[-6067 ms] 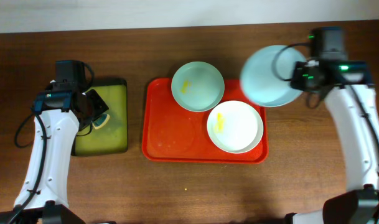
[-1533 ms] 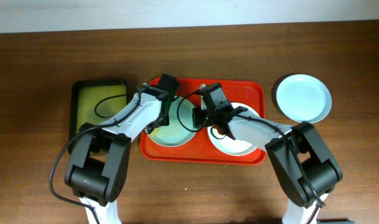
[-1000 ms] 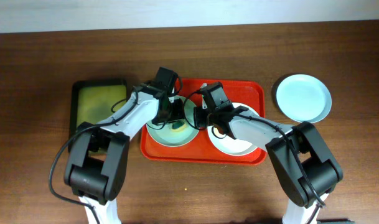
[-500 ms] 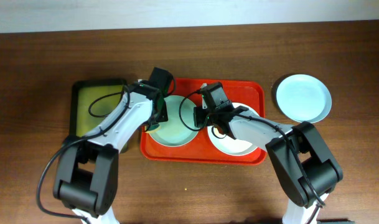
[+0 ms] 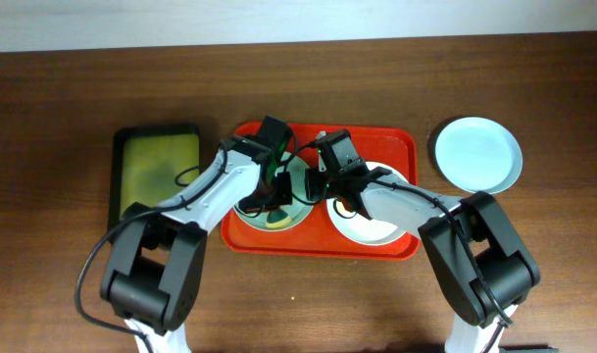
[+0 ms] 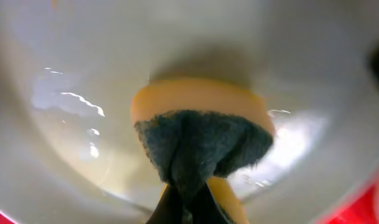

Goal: Clean dirty plates on tray and stack at the side
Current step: 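Scrub the pale green plate with the sponge in the left gripper, then lift the pale green plate with the right gripper and stack it on the blue plate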

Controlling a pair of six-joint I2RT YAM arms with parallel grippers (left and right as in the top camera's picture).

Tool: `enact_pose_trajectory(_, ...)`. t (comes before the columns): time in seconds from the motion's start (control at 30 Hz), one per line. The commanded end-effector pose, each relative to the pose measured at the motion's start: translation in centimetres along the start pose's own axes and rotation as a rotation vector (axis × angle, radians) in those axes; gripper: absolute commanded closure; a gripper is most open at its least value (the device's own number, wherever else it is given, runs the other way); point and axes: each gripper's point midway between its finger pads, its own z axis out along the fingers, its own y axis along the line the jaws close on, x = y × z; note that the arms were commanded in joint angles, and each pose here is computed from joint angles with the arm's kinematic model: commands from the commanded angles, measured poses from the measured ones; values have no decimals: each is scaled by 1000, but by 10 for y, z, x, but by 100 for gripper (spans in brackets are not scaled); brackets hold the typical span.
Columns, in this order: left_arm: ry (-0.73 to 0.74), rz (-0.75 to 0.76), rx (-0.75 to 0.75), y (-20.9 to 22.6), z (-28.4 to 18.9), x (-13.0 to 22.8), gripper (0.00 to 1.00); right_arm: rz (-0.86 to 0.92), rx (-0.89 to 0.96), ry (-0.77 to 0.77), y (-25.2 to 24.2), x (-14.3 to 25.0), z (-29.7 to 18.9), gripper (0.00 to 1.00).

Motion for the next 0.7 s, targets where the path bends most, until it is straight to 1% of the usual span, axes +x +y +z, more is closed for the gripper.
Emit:
enact_pose_trajectory(0.0, -27, -16, -169, 33, 14, -2, 100, 4, 60, 12, -16, 5, 5, 96)
enact_pose_trajectory(0.1, -71, -24, -295, 59, 8, -10, 100, 4, 60, 12, -16, 6, 5, 96)
enact_pose_trajectory(0.2, -78, -52, -358, 81, 4, -14, 100, 4, 60, 12, -16, 5, 5, 96)
enact_pose_trajectory(0.3, -82, -105, -376, 101, 0, -21, 100, 4, 60, 12, -16, 5, 5, 96)
enact_pose_trajectory(0.37, -69, -151, -327, 106, -5, -26, 100, -20, 61, 7, -15, 4, 5, 96)
enact_pose_trajectory(0.47, -95, -173, -255, 98, -18, -35, 100, -77, 56, -1, -12, 1, 2, 96)
enact_pose_trajectory(0.57, -151, -176, -153, 80, -43, -47, 100, -150, 70, -57, -9, -16, -14, 96)
enact_pose_trajectory(0.67, -191, -160, -53, 65, -67, -50, 100, -250, 76, -123, 0, -35, -38, 96)
